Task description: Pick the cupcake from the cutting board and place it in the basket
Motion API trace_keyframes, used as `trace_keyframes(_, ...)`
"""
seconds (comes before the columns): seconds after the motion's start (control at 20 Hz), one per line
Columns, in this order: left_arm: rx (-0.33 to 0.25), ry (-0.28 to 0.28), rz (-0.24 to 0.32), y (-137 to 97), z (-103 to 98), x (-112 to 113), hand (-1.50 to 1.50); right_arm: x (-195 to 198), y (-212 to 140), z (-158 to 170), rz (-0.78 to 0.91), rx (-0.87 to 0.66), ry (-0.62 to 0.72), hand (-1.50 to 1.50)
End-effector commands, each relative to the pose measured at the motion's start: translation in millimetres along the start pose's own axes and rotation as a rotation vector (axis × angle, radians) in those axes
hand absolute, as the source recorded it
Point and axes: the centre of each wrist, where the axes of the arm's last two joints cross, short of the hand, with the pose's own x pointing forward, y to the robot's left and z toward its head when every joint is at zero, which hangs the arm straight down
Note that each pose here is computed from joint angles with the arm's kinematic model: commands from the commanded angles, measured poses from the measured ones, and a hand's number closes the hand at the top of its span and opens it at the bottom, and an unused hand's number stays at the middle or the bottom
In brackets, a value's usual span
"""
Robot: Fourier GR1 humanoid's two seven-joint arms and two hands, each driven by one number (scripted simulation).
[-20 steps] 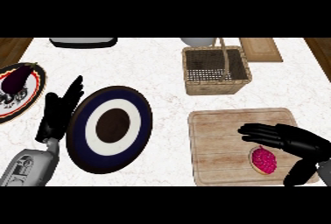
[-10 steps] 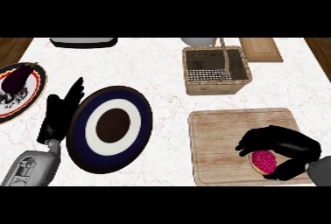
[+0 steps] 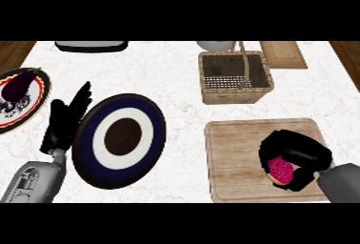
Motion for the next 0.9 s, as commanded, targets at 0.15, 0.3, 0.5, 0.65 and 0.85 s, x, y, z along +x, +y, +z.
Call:
trace_keyframes(0.15,-0.029,-0.004,-0.022,-4.9,-1.1,0.7,0.00,-5.0,-24.3,-46.9,0.107,-0.080,0.500,1.50)
trace_keyframes(0.3,-0.052,-0.010,-0.015,-11.7,-1.9,2.7,0.00,1.1,-47.4,-80.4,0.178,-0.123,0.657,1.50)
trace_keyframes(0.5,-0.080,-0.036,-0.024,-20.6,-4.9,11.0,0.00,31.0,-66.7,-151.7,0.250,-0.194,0.790,1.50)
trace_keyframes(0.65,-0.086,-0.038,-0.027,-21.6,-7.8,17.0,0.00,70.1,-66.6,-214.3,0.079,-0.307,0.840,1.50)
trace_keyframes(0.85,-0.094,-0.034,-0.025,-24.7,-13.0,18.9,0.00,123.2,-120.5,-255.7,0.012,-0.513,0.882,1.50)
